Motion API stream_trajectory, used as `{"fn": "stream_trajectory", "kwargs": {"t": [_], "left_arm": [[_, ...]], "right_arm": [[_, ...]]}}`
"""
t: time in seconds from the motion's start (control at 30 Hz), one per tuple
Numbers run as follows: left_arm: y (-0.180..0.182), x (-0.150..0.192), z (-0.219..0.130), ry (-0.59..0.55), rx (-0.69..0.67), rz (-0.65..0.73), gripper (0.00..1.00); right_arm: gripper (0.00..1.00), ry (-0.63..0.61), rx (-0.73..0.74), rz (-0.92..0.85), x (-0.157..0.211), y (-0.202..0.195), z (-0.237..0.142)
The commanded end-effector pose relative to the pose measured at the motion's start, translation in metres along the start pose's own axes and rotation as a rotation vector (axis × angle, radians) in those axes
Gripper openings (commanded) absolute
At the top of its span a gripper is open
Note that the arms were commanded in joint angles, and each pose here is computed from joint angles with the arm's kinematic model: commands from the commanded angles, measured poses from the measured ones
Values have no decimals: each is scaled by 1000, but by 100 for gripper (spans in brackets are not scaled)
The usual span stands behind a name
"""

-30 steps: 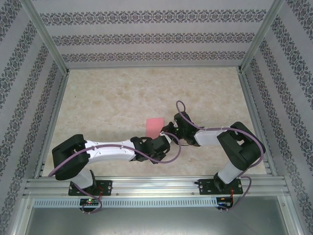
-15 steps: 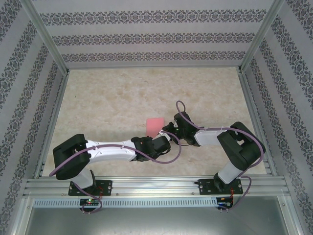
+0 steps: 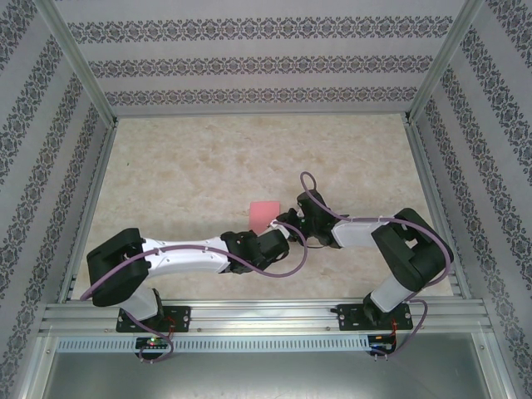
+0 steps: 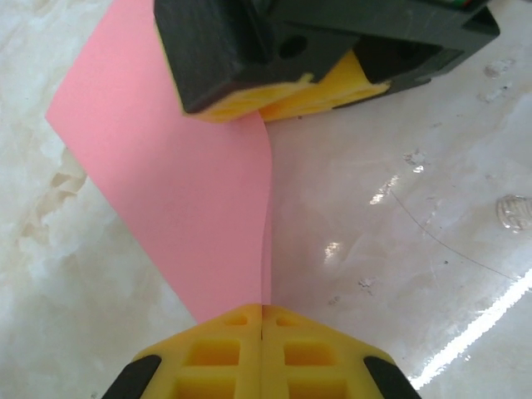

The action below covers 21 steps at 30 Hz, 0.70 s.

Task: Fold a paper plane with a square sheet of paper (pick it up from the middle)
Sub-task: Third fold the triangle at the center of the table.

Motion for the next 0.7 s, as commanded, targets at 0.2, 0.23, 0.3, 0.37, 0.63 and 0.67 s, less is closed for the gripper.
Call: {"fn": "stream_trajectory", "kwargs": {"t": [0.2, 0.23, 0.3, 0.37, 0.63, 0.67], "left_arm": [[18, -6, -10, -3, 337, -139, 0], [20, -6, -10, -1, 349, -146, 0], [24, -5, -8, 9, 371, -160, 0], [27, -4, -6, 19, 402, -170, 0], [38, -6, 0, 33, 456, -224, 0], [38, -6, 1, 36, 461, -224, 0]], "right_arm": [[40, -165, 124, -109, -23, 9, -55], [39, -179, 120, -128, -25, 14, -60], [33, -181, 90, -182, -29, 27, -64], [25, -153, 53, -221, -32, 40, -61], [9, 11, -8, -279, -43, 67, -16], [9, 28, -3, -288, -44, 69, -10]]}}
Point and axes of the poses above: each hand's point on the last joint's axis, 136 mm out from that joint toward the fingers, its own z axis out along the fingers, its own y axis along the line the jaws close on, x = y × z, the point moved 7 cm from there along -z, back along the fingers, and after that the axes turned 2 degrees about -z, right-handed, at the moved point
